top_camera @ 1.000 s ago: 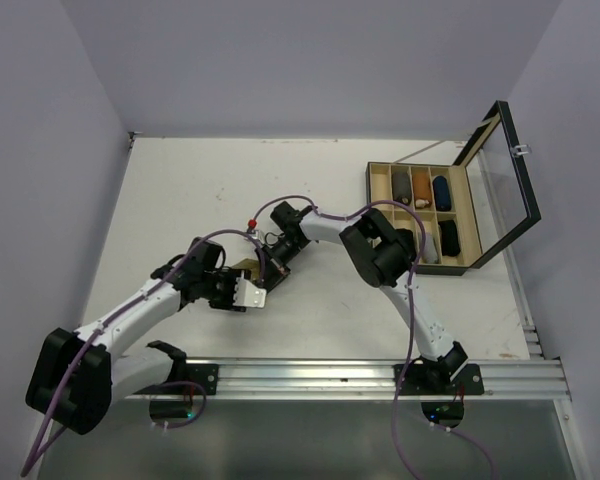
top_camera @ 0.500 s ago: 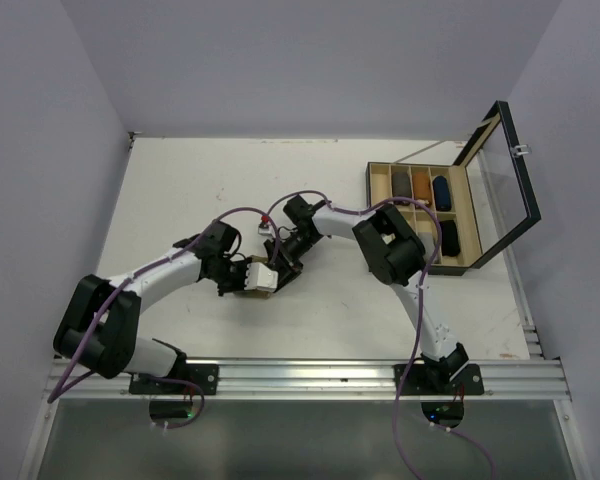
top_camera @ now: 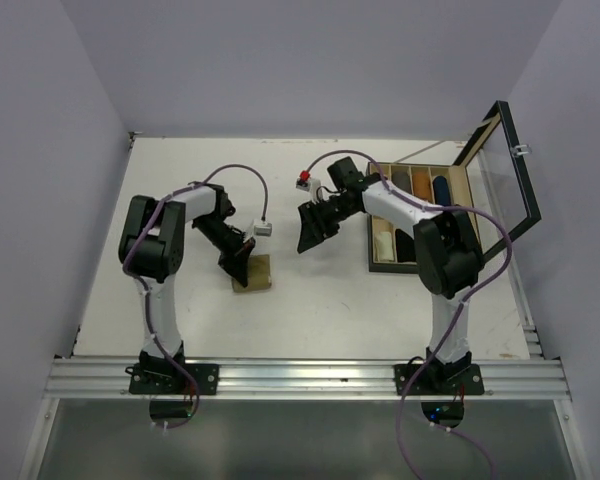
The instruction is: Roll the underwear
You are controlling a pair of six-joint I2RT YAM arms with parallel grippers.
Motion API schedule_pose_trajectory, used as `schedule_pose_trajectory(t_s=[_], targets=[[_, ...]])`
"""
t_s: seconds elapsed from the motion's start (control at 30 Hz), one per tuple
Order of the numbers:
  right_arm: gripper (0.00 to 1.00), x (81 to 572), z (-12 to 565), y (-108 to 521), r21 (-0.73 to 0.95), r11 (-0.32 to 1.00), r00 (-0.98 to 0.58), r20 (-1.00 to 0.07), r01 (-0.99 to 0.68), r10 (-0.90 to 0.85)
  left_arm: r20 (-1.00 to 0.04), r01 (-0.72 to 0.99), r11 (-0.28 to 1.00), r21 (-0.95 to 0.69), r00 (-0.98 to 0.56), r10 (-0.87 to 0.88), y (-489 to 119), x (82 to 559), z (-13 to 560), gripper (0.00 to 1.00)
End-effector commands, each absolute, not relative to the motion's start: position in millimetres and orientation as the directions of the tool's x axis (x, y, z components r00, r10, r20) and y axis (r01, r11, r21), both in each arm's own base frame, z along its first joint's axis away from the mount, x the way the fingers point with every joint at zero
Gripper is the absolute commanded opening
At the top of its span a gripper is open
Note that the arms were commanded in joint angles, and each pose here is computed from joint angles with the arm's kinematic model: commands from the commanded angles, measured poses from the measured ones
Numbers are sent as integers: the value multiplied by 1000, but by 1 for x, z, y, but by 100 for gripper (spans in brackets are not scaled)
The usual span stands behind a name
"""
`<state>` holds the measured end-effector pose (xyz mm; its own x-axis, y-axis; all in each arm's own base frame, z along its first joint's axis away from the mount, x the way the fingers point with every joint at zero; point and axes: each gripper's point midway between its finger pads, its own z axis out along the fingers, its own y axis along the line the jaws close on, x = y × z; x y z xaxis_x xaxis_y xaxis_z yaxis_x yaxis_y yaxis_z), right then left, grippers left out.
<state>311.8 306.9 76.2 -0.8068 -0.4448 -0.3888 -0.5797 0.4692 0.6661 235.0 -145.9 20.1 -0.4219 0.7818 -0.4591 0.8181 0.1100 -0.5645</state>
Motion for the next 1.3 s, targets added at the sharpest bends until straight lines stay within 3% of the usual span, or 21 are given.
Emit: schedule_pose_trajectory(t_s=[0.0, 0.1, 0.13, 0.23, 0.33, 0.53, 0.87, 1.07, 1.17, 1.27], targets=[[57, 306, 114, 317, 528, 326, -615, -594, -785, -519, -226, 708, 150, -690, -408, 885, -106, 222, -29, 1], [58, 292, 116, 324, 405, 241, -465, -664, -882, -585, -208, 681, 187, -708, -454, 866, -109, 237, -33, 3], [59, 290, 125, 327, 305, 180, -349, -714, -935, -607, -198, 683, 198, -704, -456, 868, -108, 240, -33, 3], [61, 270, 124, 350, 66, 13, -58, -742, -998, -668, -198, 683, 198, -703, -456, 868, -108, 241, -34, 3], [63, 265, 117, 373, -60, -70, 92, -752, -996, -653, -198, 675, 196, -711, -459, 866, -108, 236, -33, 3], [63, 241, 93, 420, -186, -216, 283, -710, -958, -645, -200, 666, 200, -719, -473, 858, -111, 235, -32, 5], [58, 224, 49, 427, -175, -294, 332, -672, -940, -661, -214, 668, 194, -719, -478, 852, -114, 237, -31, 5], [41, 221, 20, 426, -148, -276, 302, -665, -950, -683, -221, 672, 192, -715, -478, 850, -115, 239, -30, 9], [18, 220, 14, 425, -135, -271, 290, -664, -953, -689, -236, 679, 182, -711, -475, 848, -116, 240, -30, 14], [3, 217, 5, 422, -99, -267, 266, -649, -959, -713, -264, 704, 182, -687, -474, 840, -118, 245, -29, 19]])
